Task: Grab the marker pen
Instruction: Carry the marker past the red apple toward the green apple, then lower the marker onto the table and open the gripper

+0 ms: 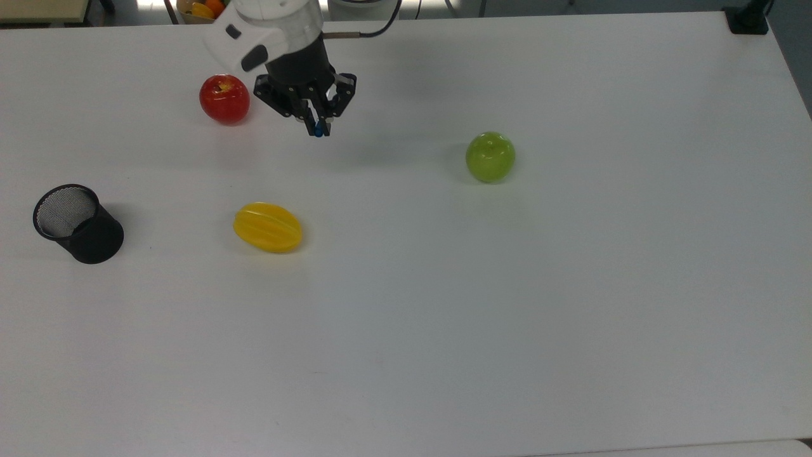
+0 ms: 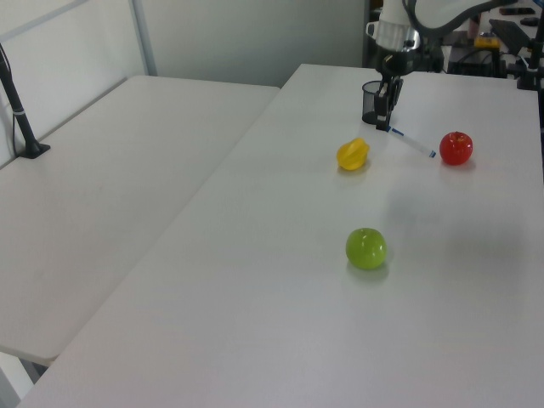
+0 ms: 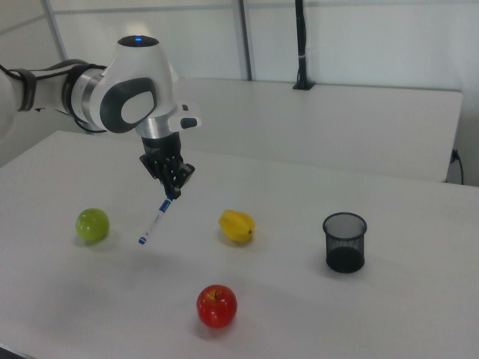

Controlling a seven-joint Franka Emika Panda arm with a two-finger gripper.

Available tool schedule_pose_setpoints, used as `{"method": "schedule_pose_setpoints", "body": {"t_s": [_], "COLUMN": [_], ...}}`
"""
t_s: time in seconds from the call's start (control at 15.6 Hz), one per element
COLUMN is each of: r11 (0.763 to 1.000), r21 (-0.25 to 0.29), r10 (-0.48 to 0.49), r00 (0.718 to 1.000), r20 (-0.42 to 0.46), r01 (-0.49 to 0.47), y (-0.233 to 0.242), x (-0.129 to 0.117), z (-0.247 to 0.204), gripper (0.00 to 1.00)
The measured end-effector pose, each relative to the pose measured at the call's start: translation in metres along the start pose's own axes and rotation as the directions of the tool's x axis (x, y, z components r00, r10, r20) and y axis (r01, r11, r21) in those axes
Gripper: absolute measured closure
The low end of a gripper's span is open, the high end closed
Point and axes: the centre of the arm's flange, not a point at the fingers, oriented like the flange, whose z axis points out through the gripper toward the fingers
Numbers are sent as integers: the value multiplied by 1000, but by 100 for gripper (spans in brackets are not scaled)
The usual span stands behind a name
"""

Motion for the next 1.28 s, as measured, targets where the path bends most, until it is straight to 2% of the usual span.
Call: {"method": "schedule_pose_setpoints", "body": {"t_s": [0.32,0.51,0.83,1.09,1.16,1.28], "r11": [1000,998,995,993,993,993], "r21": [-8,-32,-83,-103,-105,-107], "r10": [-24,-42,-38,-38,-38,-37], "r00": [997,992,993,992,992,992], "r20": [72,116,116,121,122,122], "r01": [25,46,47,51,51,50], "y": [-15,-23,-39,-46,-46,-47], "x": [4,6,16,20,21,22], "z": [44,75,128,144,146,148], "gripper": [83,83,83,82,76,56]}}
